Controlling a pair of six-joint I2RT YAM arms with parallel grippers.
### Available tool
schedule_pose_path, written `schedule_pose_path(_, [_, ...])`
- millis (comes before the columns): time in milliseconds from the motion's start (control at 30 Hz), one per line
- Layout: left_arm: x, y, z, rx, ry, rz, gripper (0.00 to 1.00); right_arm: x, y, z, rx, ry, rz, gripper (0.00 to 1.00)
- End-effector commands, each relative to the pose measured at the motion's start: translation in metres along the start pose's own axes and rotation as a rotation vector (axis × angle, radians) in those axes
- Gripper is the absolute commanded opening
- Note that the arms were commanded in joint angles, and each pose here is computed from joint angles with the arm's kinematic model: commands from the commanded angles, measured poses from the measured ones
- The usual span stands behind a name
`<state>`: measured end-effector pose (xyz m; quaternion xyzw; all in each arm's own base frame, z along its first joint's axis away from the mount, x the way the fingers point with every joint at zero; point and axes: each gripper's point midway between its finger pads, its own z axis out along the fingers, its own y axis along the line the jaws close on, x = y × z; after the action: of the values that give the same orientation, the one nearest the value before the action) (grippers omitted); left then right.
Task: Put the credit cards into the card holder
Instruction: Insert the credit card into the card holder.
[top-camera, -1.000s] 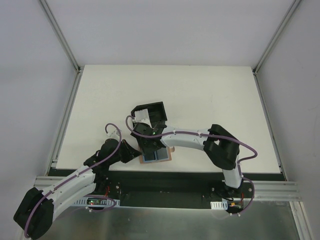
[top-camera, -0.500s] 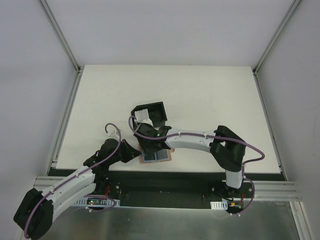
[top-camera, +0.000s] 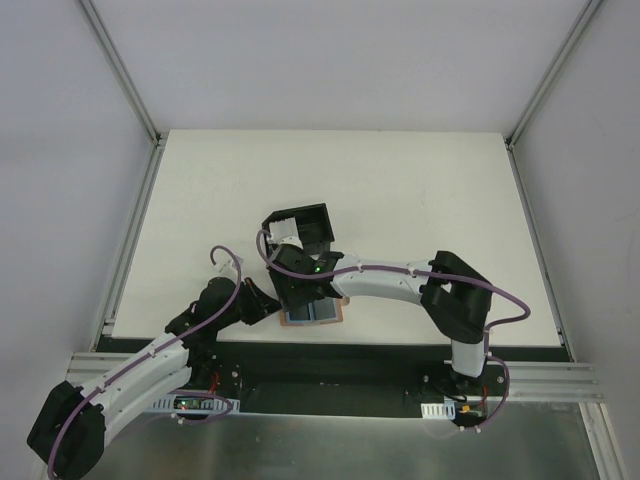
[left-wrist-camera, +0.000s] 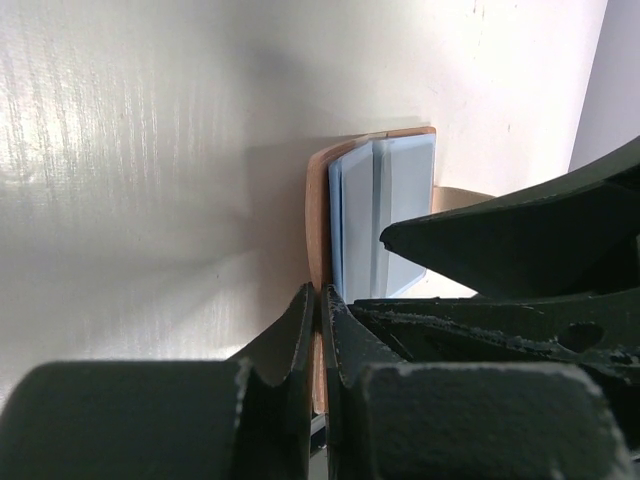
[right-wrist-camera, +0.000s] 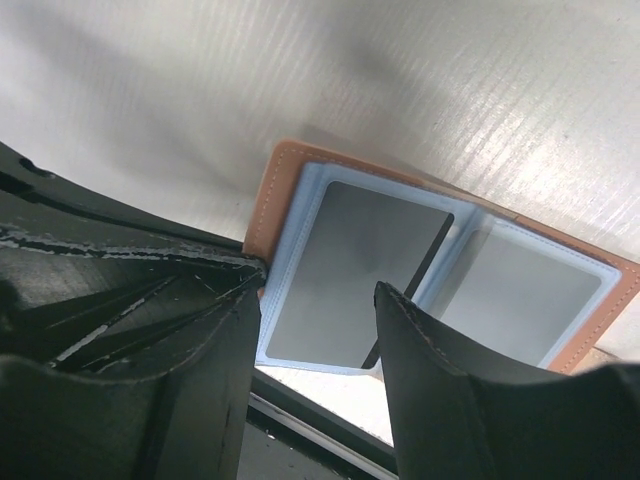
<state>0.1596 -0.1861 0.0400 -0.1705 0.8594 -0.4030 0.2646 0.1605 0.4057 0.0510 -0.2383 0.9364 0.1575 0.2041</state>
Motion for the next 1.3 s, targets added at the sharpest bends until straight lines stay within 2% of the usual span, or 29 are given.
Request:
schedule_pose_path(0, [-0.010,-0.024,-0.004,0.077,-0.022,0.023,0.00,-0.002,-0.004,-0.001,0.033,0.011,0.002,0.52])
schedule_pose_path(333, [-0.009,-0.024,-0.004,0.077,-0.016,0.022,0.00,0.007,-0.016,0.003,0.087,0.043,-0.002,0.51])
schedule_pose_path(700, [-0.009,-0.020,-0.003,0.061,-0.017,0.017,0.00,-0.003,-0.035,-0.016,0.187,0.005,-0.029,0.49])
schedule_pose_path(1267, [-0.006,-0.005,0.000,0.005,-0.016,-0.005,0.00,-0.008,-0.050,-0.047,0.213,-0.064,-0.011,0.48])
